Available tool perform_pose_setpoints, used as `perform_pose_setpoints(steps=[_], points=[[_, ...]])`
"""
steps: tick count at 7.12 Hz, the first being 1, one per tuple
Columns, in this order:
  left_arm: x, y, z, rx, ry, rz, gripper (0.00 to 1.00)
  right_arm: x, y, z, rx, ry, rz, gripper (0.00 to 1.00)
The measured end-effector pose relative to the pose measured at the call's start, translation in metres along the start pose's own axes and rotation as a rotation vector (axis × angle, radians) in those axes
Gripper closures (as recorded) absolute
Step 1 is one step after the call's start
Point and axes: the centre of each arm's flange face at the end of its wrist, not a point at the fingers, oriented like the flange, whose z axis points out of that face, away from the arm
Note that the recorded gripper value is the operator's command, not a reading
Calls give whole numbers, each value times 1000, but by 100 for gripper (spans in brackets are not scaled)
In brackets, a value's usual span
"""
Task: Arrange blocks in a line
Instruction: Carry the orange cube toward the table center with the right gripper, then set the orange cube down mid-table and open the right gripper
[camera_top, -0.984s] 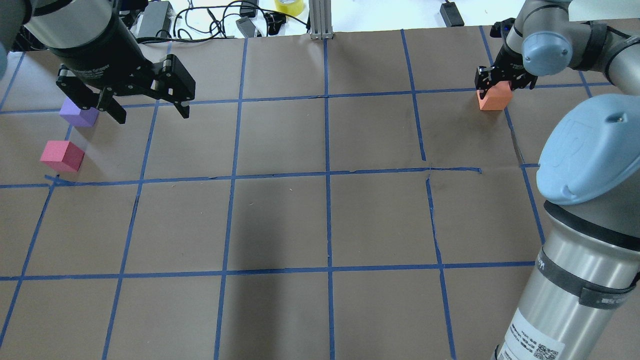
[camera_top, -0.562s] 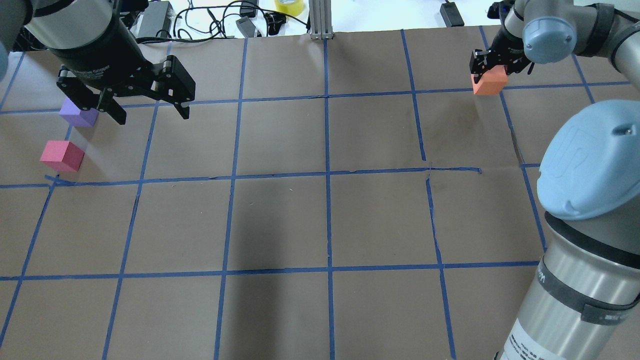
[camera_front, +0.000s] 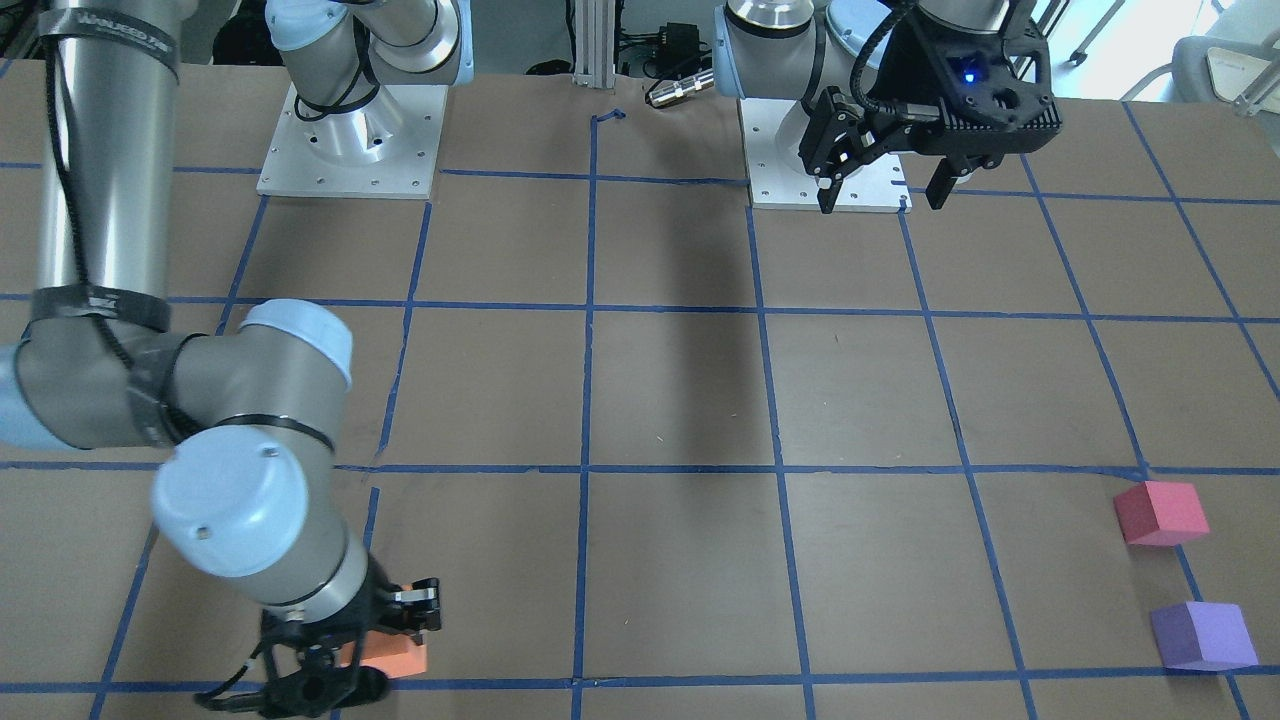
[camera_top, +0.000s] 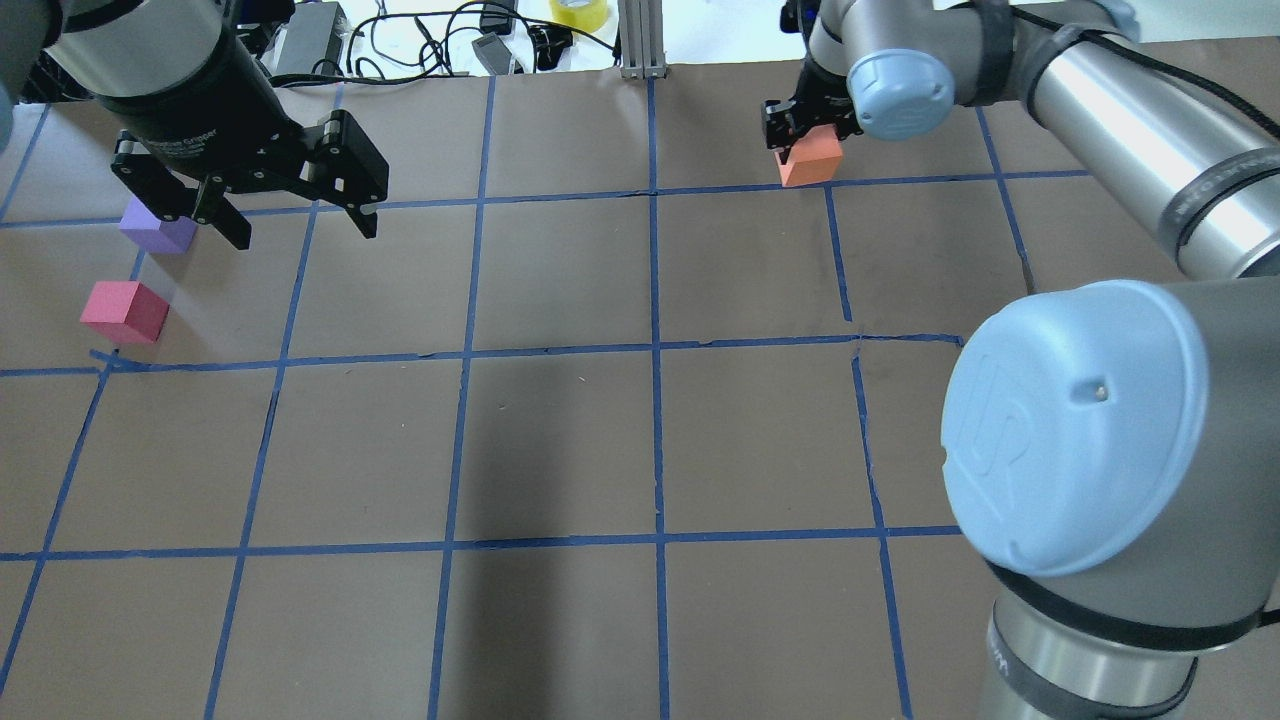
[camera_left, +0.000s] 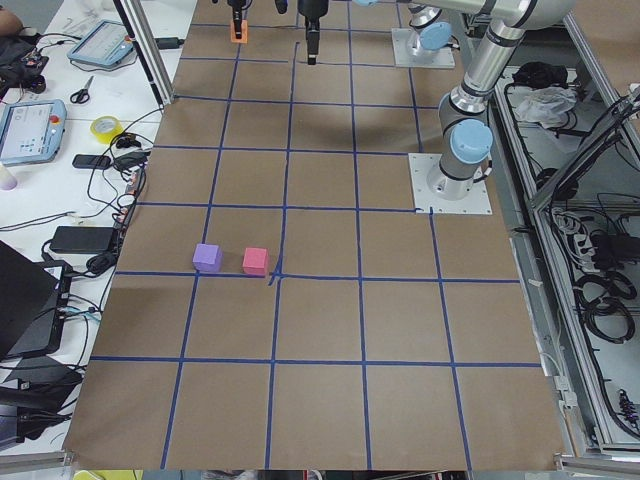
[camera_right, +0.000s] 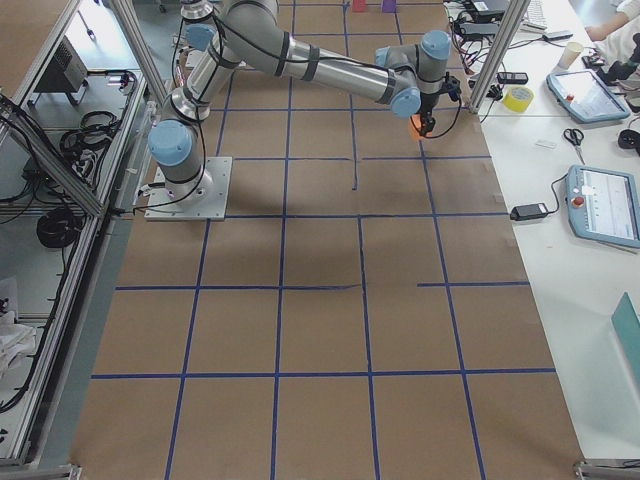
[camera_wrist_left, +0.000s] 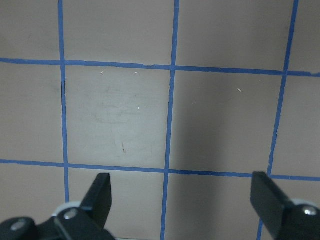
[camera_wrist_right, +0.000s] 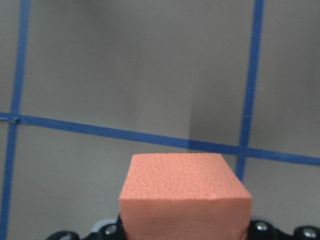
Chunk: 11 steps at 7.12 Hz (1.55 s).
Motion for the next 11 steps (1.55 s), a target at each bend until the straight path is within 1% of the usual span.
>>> perform_pose_setpoints(steps=[2,3,4,5,6,8,11], points=[[-2,-2,0,2,-2,-7,0,-106,22,13,-11,-9,45,94],[-3,-5,2,0,-4,-12,0,-153,36,24,-15,-4,54,94],[-5,-9,6,-6,-5,-20,0,-185,47,37,-15,5,58,94],[-7,-13,9,-11,-5,-25,0,-199,52,46,-12,7,60,93],[-8,-16,12,-15,-4,-26,0,-205,54,53,-9,8,56,90],[-8,-15,11,-14,-3,-19,0,-207,56,62,-16,15,50,88],[-10,-3,-2,16,-33,-7,0,-201,54,64,-19,33,48,84]])
